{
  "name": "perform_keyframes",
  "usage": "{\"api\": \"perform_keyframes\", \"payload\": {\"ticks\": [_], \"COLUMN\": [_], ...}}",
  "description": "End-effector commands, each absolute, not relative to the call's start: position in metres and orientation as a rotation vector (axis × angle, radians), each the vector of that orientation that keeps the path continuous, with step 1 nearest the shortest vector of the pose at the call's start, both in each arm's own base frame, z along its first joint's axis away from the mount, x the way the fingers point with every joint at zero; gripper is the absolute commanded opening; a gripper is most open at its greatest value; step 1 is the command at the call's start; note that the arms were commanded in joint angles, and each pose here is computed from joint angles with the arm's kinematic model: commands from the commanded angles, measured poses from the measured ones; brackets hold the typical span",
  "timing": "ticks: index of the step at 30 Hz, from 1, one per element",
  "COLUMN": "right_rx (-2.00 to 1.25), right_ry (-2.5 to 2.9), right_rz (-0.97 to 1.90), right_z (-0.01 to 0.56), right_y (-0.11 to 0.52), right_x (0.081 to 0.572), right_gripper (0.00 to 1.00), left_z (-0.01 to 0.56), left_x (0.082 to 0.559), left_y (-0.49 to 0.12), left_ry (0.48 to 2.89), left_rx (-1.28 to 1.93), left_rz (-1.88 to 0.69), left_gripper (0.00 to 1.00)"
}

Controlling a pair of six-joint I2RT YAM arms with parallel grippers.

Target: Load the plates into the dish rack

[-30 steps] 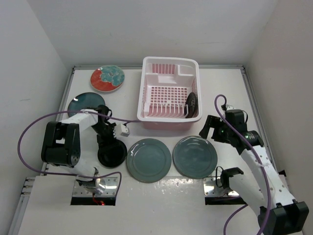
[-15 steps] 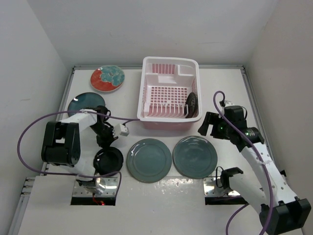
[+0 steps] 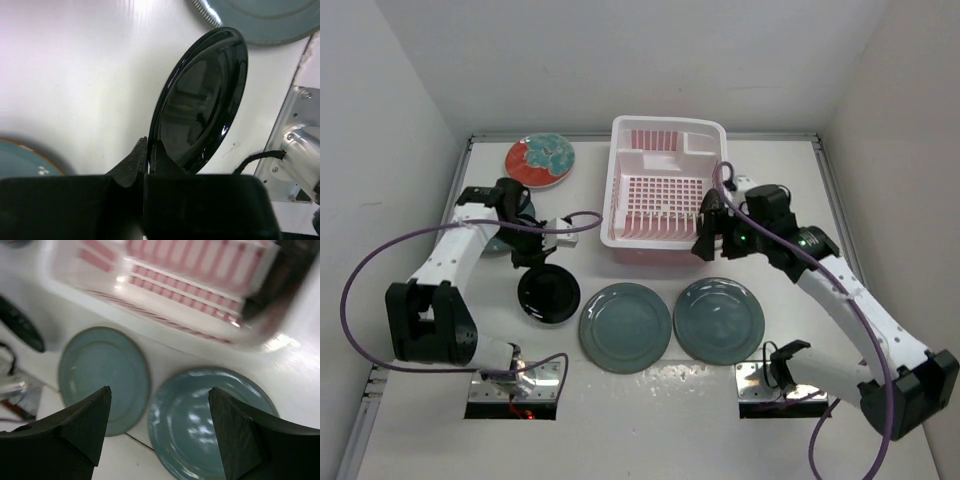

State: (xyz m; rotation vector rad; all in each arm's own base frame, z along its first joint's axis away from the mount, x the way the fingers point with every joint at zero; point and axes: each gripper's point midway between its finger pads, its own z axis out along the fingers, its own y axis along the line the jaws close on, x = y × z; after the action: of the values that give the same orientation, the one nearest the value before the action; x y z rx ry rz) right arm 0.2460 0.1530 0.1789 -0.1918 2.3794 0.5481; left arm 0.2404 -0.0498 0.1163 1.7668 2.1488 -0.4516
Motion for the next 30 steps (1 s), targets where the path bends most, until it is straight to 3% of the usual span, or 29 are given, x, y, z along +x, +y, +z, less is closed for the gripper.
{"api": "perform_keyframes", "payload": {"ticks": [1, 9, 15, 17, 21, 22, 25, 26, 27, 28, 30], "right_rx": [-0.461, -0.897, -0.935, -0.919, -0.917, -0.915, -0.785, -0.775, -0.714, -0.648, -0.506], "right_ry": [2.161, 2.014, 2.031, 2.029, 2.023, 2.032, 2.038, 2.041, 2.026, 2.032, 2.028], "right_rz": [0.746, 0.966, 0.961, 0.965, 0.977, 0.974, 0.855, 0.860, 0.812, 0.751, 0.599], "right_z": [0.236, 0.264, 0.257, 0.251, 0.244, 0.241, 0.246, 0.247, 0.255, 0.256, 0.271], "right_y": [0.218, 0.360, 0.401, 0.405, 0.408, 0.408, 0.389, 0.388, 0.376, 0.366, 0.333], "right_x": [0.256, 0.266, 0.279, 0.283, 0.282, 0.281, 0.305, 0.304, 0.318, 0.329, 0.359], "right_gripper": [0.78, 0.83, 0.84, 0.80, 0.55, 0.33, 0.00, 0.00, 0.00, 0.00, 0.00], "left_z": [0.156, 0.236, 0.274, 0.283, 0.295, 0.296, 0.304, 0.301, 0.305, 0.301, 0.312], "left_x": [0.237, 0.249, 0.264, 0.268, 0.277, 0.280, 0.308, 0.311, 0.327, 0.339, 0.358], "left_y": [-0.067, -0.112, -0.133, -0.138, -0.146, -0.146, -0.143, -0.144, -0.138, -0.135, -0.130], "left_ry": [1.986, 1.731, 1.661, 1.625, 1.600, 1.606, 1.705, 1.716, 1.775, 1.820, 1.848], "left_rx": [1.743, 1.568, 1.463, 1.451, 1.399, 1.383, 1.211, 1.209, 1.102, 1.042, 0.930], "left_rz": [-0.495, -0.585, -0.639, -0.659, -0.709, -0.711, -0.677, -0.685, -0.634, -0.617, -0.575], "left_gripper": [0.00, 0.00, 0.00, 0.00, 0.00, 0.00, 0.00, 0.03, 0.15, 0.38, 0.57]}}
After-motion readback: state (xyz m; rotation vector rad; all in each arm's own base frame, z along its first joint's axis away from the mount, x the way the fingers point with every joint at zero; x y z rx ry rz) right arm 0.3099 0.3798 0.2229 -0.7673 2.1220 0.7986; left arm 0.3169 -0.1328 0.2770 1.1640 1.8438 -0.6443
